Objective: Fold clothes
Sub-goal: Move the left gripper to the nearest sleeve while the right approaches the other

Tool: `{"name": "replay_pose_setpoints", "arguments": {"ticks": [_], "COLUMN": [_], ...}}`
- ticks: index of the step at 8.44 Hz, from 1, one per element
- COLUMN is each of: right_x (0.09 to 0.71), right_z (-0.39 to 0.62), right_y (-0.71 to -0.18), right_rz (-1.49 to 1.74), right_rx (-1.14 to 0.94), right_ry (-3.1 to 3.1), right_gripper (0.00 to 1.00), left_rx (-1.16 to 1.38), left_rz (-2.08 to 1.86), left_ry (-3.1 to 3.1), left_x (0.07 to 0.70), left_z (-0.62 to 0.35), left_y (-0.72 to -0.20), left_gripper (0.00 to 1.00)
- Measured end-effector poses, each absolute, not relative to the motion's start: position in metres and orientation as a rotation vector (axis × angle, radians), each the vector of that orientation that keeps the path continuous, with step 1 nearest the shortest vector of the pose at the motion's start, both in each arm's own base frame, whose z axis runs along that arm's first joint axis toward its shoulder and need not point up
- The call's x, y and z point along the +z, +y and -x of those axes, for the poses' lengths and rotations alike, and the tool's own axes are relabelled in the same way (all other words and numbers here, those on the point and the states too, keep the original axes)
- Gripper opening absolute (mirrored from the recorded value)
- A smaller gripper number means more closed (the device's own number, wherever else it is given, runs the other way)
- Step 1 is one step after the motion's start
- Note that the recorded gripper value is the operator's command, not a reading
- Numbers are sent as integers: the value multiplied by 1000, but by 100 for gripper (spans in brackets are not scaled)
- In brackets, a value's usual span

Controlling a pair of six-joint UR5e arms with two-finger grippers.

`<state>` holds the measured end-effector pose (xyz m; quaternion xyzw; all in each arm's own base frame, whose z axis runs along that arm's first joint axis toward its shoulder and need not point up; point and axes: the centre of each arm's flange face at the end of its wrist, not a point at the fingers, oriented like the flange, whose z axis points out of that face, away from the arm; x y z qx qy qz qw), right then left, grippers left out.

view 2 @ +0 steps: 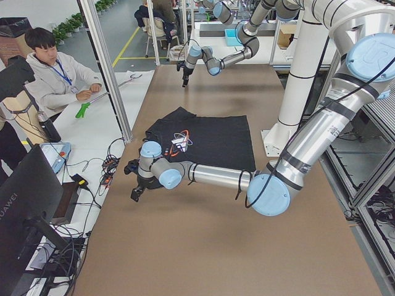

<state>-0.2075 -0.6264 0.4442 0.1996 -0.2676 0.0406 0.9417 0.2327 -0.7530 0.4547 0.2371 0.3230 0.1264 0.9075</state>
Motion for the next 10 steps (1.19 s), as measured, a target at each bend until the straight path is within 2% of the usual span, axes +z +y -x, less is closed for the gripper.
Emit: {"name": "replay_pose_setpoints", "arguments": {"ticks": [3,6,8,10], "right_x": [455,458,458,458], "right_z": [244,259,265,272], "right_y": [-633,-629,-626,-623], "right_rz": [-440,-446,-445,-444], "right_rx": [79,61,52,44], "right_ry": [-602,-612,-615,-621], "right_gripper": [94,94,94,94], "left_rx": [236,233,219,205], "left_rz": [-468,-437,-433,-430], "left_ry": [749,762,739,710], "left_x": [419,407,418,438], "left_z": [-334,-375,-373,-368], "left_y": [-763,-771,-772,-770], "left_gripper": [99,76,73,54]}}
